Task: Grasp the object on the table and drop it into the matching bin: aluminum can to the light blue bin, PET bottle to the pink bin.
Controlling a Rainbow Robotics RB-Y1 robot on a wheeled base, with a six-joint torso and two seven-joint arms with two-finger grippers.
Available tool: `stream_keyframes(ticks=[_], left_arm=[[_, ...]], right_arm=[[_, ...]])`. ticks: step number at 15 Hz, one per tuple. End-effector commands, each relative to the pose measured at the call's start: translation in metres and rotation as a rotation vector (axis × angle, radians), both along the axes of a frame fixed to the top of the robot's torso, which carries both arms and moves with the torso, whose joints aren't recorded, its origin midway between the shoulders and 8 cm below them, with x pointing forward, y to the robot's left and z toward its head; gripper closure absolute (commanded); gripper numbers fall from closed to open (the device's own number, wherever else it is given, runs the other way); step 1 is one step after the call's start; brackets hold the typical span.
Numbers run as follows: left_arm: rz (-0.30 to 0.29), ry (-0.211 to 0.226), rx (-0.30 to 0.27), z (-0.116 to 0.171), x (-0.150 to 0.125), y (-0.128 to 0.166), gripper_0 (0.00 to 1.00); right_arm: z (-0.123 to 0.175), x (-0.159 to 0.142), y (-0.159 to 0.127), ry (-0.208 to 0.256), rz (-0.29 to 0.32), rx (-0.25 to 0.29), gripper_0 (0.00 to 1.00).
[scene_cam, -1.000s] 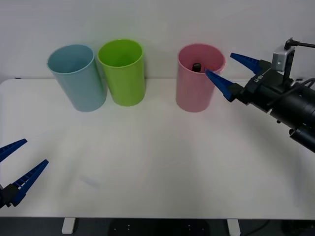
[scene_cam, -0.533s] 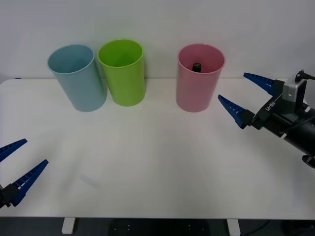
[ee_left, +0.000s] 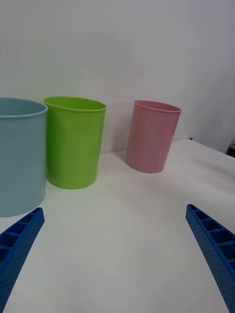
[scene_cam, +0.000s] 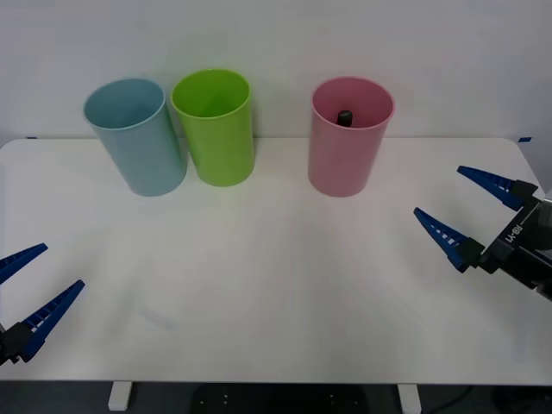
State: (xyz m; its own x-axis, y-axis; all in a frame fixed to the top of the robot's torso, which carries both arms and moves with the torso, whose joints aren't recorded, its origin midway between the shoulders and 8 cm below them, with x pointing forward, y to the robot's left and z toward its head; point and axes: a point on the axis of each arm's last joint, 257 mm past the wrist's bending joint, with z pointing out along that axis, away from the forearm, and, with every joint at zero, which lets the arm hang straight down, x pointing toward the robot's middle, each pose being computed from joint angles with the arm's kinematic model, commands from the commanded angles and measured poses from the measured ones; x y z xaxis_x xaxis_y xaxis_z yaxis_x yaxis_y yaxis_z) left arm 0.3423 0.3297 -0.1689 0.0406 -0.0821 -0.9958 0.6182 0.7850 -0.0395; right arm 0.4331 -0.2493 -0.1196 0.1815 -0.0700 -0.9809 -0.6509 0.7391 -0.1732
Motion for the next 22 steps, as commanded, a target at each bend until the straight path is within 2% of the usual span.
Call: stream_keyframes(ticks=[1, 9, 11, 19, 22], left_arm=[[0.0, 0.0, 0.0, 0.0, 0.0, 0.0, 0.0], [0.0, 0.0, 0.0, 0.0, 0.0, 0.0, 0.0], [0.0, 0.0, 0.0, 0.0, 0.0, 0.0, 0.0], [0.0, 0.0, 0.0, 0.0, 0.0, 0.0, 0.0], [0.0, 0.0, 0.0, 0.0, 0.0, 0.0, 0.0]], right_arm=[[-0.007, -0.015, -0.008, 0.019, 0.014, 0.006, 0.0], [-0.036, -0.041, -0.028, 0.129, -0.006, 0.037, 0.0], [-0.043, -0.048, -0.03, 0.186, -0.004, 0.08, 0.0], [-0.061, -0.065, -0.044, 0.247, -0.03, 0.089, 0.0], [-0.062, -0.066, -0.044, 0.251, -0.031, 0.09, 0.0]])
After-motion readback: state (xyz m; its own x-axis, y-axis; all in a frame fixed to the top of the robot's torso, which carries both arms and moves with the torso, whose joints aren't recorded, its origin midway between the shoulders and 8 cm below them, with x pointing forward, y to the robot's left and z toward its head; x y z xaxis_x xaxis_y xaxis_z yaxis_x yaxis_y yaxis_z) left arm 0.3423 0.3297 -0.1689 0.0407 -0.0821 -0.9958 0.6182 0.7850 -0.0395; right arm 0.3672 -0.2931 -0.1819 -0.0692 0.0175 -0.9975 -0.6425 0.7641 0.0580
